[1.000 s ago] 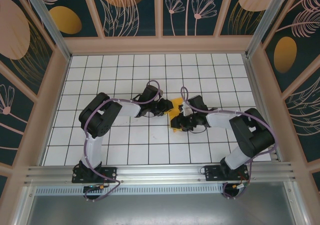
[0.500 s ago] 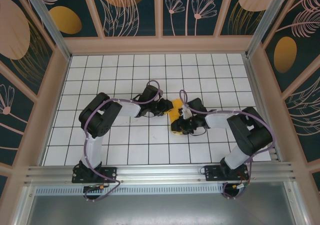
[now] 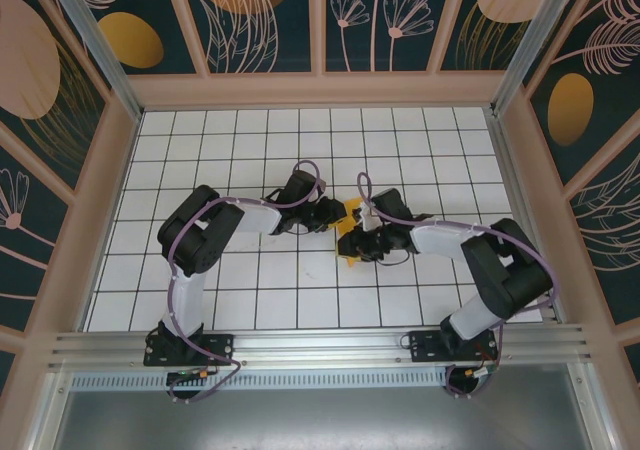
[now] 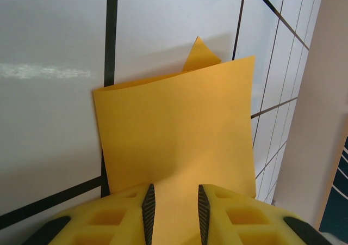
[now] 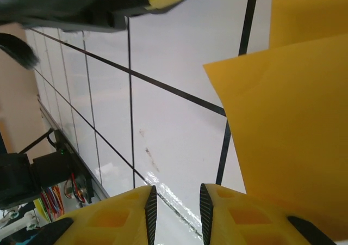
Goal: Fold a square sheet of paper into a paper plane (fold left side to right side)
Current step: Fold the wing for the fifth time at the center of the table.
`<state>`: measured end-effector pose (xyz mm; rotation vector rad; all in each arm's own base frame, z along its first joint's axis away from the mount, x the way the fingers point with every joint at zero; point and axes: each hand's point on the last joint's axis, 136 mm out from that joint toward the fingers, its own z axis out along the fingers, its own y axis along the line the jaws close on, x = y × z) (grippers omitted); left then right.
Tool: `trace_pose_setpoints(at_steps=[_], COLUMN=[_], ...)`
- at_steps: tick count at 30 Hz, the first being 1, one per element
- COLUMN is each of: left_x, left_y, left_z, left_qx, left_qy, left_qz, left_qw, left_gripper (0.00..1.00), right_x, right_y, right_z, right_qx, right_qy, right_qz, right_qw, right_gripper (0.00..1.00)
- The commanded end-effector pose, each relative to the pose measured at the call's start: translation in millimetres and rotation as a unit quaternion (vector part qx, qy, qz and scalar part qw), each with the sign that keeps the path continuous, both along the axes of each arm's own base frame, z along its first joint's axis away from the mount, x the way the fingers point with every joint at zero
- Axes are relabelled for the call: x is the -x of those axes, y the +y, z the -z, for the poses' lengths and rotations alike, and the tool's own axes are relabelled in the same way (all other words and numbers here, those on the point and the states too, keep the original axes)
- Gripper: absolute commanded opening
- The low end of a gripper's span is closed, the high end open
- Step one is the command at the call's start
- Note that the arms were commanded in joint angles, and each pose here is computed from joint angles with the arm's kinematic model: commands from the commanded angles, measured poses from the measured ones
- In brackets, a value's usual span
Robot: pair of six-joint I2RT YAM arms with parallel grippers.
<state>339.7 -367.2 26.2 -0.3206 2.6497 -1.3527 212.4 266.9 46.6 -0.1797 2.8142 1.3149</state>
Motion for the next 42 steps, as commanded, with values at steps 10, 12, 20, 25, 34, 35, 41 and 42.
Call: trace_pose_setpoints(at_steps=[10, 12, 20, 25, 34, 35, 41, 42], left_x=[-3.6, -2.8, -3.3, -2.6, -3.3, -3.2, -3.1, -3.1], left_y=[19.5, 19.0, 19.5, 19.5, 17.8, 17.7, 17.5, 17.4], left_z=[27.3, 28.0, 28.7, 27.5, 23.6, 23.7, 23.9, 23.8], left_qx=[-0.055, -0.055, -0.056, -0.056, -0.053, -0.053, -0.052, -0.052], left_qy=[0.013, 0.014, 0.013, 0.012, 0.008, 0.008, 0.008, 0.008], left_qz=[-0.014, -0.012, -0.013, -0.01, -0.007, -0.007, -0.007, -0.007], left_qw=[0.998, 0.998, 0.998, 0.998, 0.999, 0.999, 0.999, 0.999], left_gripper=[0.31, 0.31, 0.31, 0.31, 0.3, 0.31, 0.31, 0.31], right_x=[21.2, 24.9, 17.7, -16.6, -94.9, -102.2, -110.0, -107.5], right_y=[-14.5, -16.6, -6.2, -16.6, -67.3, -75.3, -85.9, -83.1], right_z=[46.2, 49.1, 1.4, -34.1, -33.4, -32.8, -26.3, -23.6], right_qx=[0.06, 0.068, 0.013, -0.043, 0.004, 0.017, 0.027, 0.021], right_qy=[0.057, 0.06, -0.001, -0.042, -0.09, -0.097, -0.092, -0.083], right_qz=[0.004, -0.001, -0.026, 0.016, 0.145, 0.16, 0.17, 0.165], right_qw=[0.997, 0.996, 1.0, 0.998, 0.985, 0.982, 0.981, 0.983], right_gripper=[0.3, 0.3, 0.31, 0.33, 0.34, 0.37, 0.47, 0.47])
